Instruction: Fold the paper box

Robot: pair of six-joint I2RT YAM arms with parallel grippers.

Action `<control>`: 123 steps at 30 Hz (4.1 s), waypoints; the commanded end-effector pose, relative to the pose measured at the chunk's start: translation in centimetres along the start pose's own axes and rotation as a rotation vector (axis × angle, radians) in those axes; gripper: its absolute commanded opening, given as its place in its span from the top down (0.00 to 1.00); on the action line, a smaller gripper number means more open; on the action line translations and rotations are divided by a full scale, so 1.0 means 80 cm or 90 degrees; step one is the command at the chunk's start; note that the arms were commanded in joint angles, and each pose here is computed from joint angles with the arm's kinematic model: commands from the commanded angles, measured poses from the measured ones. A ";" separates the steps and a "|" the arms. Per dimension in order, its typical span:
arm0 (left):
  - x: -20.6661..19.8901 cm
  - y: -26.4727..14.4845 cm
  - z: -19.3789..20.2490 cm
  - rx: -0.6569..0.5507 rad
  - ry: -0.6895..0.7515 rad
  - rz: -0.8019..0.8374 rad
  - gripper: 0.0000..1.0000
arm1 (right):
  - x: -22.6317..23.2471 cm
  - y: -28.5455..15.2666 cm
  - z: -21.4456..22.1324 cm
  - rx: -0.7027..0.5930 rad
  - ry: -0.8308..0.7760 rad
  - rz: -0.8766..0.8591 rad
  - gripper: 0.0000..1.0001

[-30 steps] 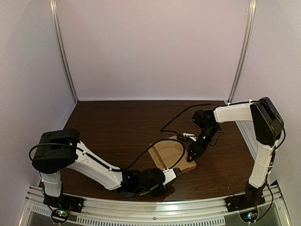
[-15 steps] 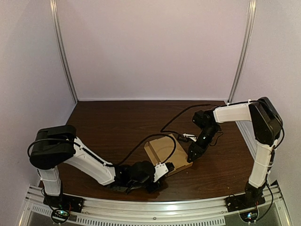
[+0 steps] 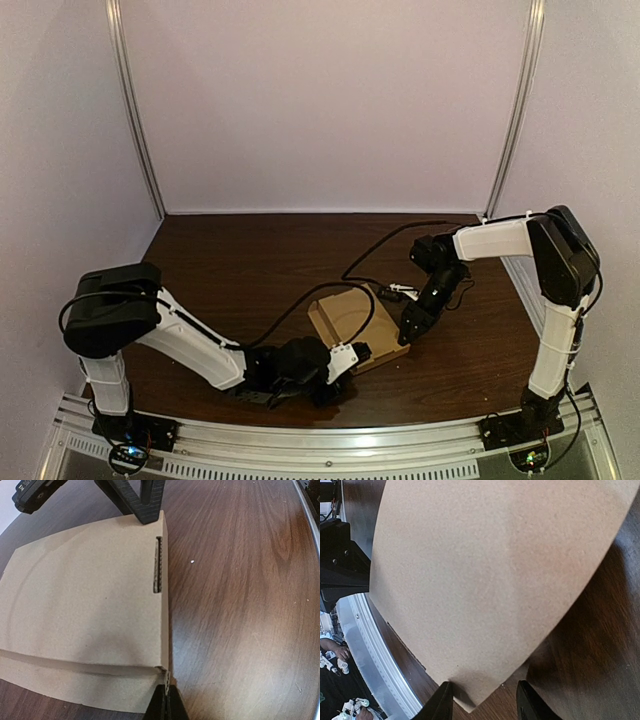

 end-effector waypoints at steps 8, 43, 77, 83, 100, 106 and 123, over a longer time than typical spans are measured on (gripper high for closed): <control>0.015 0.006 -0.019 -0.012 -0.038 0.018 0.99 | 0.002 0.007 0.002 0.015 -0.031 0.021 0.57; 0.036 -0.006 0.006 -0.098 -0.056 0.041 0.99 | 0.011 0.012 0.007 0.023 -0.076 0.017 0.58; 0.041 0.008 -0.039 0.041 -0.031 0.060 0.98 | 0.054 0.008 0.003 0.021 -0.131 -0.027 0.58; 0.042 0.004 -0.044 0.062 0.000 0.043 0.98 | 0.056 0.011 -0.001 0.030 -0.109 -0.066 0.58; 0.027 0.008 -0.071 0.124 0.078 0.026 0.97 | 0.069 0.007 -0.007 0.024 -0.089 -0.132 0.58; 0.021 0.016 -0.084 0.126 0.085 0.026 0.97 | 0.071 0.006 -0.009 0.021 -0.084 -0.153 0.57; 0.016 0.019 -0.096 0.201 0.162 0.015 0.97 | 0.052 0.016 -0.011 0.037 -0.041 -0.105 0.57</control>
Point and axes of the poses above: each gripper's point midway between its finger pads, its own y axis out along the fingers, its own x axis along the line the jaws close on, z = x × y, the point moved 9 cm from there along -y, back along the fingers, and after that the axes turned 10 degrees about y, right-handed, at the moved point
